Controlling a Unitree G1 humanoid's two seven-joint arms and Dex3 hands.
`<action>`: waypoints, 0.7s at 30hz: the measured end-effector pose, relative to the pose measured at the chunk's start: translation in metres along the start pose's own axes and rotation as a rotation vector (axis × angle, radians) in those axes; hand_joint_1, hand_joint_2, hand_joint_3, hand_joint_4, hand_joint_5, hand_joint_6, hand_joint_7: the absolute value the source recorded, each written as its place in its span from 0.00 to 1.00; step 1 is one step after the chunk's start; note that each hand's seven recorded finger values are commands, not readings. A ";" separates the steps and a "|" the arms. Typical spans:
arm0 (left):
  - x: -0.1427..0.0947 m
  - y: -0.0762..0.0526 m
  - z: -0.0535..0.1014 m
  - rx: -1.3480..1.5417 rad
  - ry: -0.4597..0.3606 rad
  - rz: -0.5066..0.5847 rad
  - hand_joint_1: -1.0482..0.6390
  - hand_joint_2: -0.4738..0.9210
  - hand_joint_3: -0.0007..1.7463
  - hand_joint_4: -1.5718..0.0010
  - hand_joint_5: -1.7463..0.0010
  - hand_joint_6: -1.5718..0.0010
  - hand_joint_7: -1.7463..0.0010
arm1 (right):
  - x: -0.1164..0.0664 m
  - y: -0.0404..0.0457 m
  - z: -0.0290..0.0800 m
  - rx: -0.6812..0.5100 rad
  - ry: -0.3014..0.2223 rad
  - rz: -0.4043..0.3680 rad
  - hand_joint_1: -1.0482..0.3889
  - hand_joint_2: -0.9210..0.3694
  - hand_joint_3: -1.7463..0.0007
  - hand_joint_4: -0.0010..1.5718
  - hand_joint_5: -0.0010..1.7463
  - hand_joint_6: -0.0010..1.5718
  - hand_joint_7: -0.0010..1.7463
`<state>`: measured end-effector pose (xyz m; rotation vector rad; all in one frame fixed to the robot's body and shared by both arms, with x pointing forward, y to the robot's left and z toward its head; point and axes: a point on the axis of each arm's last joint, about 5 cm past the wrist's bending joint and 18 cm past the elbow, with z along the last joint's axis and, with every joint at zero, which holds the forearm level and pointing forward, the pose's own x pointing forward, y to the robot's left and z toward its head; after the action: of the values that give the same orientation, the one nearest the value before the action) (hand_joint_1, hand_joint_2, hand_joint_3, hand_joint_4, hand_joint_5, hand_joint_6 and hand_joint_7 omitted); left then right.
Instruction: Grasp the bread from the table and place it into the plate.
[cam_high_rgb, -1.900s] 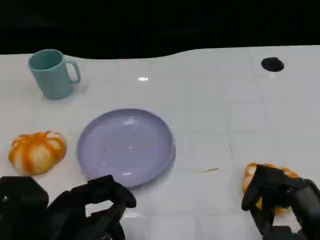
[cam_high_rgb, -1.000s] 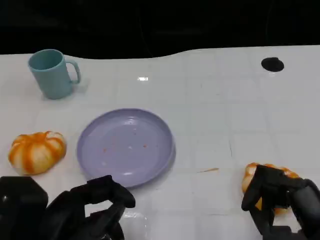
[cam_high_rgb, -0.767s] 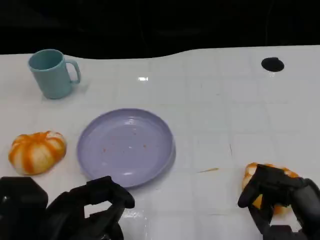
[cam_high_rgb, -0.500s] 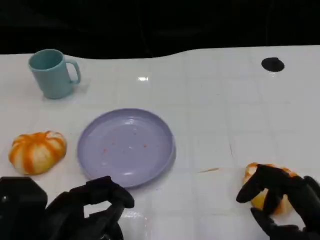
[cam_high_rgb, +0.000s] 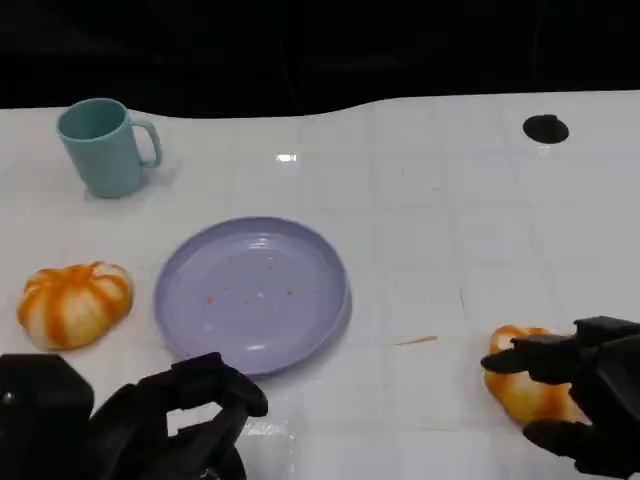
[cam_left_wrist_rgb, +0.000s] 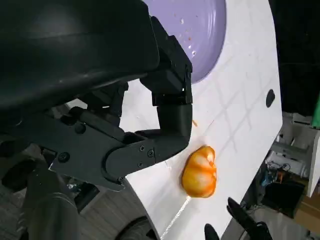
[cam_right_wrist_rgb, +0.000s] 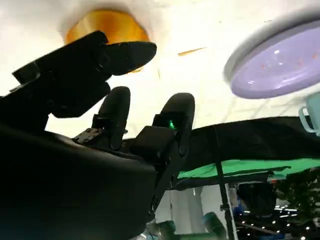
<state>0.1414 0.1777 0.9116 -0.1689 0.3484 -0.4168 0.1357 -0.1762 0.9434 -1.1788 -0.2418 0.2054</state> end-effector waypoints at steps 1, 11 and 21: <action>0.000 0.000 0.000 0.000 0.000 0.000 0.40 0.94 0.39 0.56 0.00 0.60 0.20 | 0.000 -0.0018 0.001 -0.021 0.003 0.007 0.41 0.12 0.98 0.25 0.27 0.40 0.02; 0.000 0.000 0.000 -0.001 0.000 0.000 0.39 0.94 0.37 0.55 0.00 0.59 0.20 | 0.000 -0.0109 0.008 -0.166 0.061 0.091 0.32 0.09 0.99 0.12 0.21 0.25 0.00; 0.000 0.000 0.000 -0.002 0.001 -0.002 0.39 0.95 0.37 0.55 0.00 0.59 0.20 | 0.010 -0.0073 0.005 -0.245 0.123 0.181 0.33 0.08 1.00 0.12 0.20 0.25 0.00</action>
<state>0.1412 0.1772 0.9115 -0.1707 0.3491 -0.4185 0.1441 -0.1713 0.9529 -1.4530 -0.0522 0.2659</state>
